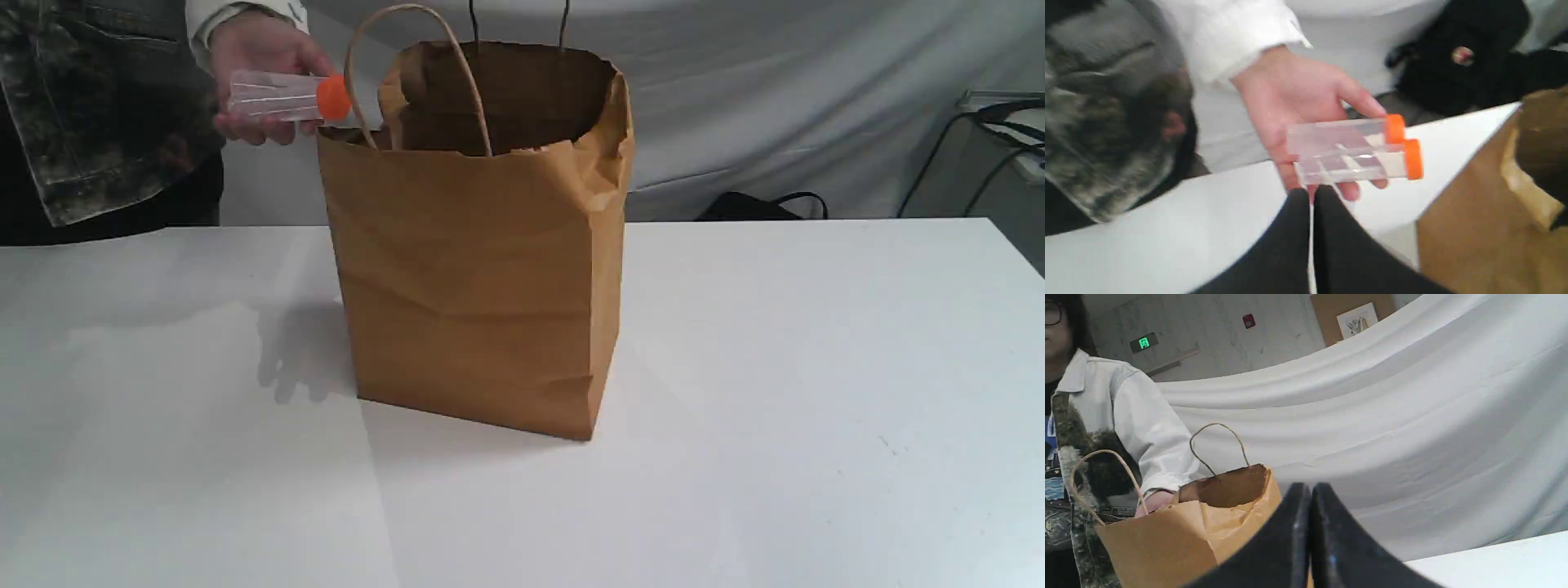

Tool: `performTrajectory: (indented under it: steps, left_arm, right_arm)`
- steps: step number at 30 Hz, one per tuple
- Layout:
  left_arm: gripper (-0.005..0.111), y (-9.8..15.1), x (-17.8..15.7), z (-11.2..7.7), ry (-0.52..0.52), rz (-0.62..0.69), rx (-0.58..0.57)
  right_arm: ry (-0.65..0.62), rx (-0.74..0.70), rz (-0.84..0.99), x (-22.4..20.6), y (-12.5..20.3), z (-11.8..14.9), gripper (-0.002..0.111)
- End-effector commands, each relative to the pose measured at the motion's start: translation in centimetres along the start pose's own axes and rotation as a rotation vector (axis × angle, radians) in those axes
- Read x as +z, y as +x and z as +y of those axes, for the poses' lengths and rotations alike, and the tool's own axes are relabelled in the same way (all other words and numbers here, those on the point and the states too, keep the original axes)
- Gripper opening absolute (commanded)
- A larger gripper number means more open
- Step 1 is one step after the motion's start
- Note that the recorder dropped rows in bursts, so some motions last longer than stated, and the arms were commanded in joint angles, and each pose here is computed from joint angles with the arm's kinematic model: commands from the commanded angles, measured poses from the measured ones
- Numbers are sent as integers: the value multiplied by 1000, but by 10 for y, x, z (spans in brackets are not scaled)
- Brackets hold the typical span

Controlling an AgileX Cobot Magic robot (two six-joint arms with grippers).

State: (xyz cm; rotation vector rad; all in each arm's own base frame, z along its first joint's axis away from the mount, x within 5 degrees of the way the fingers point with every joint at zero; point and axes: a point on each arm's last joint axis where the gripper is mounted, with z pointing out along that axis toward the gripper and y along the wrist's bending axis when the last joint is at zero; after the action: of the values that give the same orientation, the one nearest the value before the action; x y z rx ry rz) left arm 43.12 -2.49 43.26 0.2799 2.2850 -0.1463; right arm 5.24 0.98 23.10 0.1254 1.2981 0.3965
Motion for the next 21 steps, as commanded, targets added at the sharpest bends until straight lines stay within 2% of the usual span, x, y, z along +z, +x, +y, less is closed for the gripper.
performTrajectory:
  steps: [1, 4, 6, 10, 14, 17, 21]
  left_arm:
    - [6, 2, 18, -5, 129, 21, 1]
    - [15, 2, 31, -20, 278, 3, 25]
    - [21, 1, 34, -29, 341, -11, 29]
    - [44, 3, 49, -46, 335, 21, 92]
    - [73, 4, 61, -78, 375, 18, 176]
    - [74, 2, 70, -105, 344, -17, 254]
    - [74, 7, 85, -122, 253, 12, 330]
  right_arm:
    - [1, -3, 7, 0, 1, 0, 0]
    - [1, -3, 7, 0, 1, 0, 0]
    - [1, 2, 7, 0, 1, 0, 0]
    - [6, 15, 13, 0, 2, -1, 0]
    - [17, 19, 24, 0, 3, -2, 0]
    - [17, 21, 24, 0, 3, -2, 0]
    - [18, 21, 25, 0, 3, -2, 0]
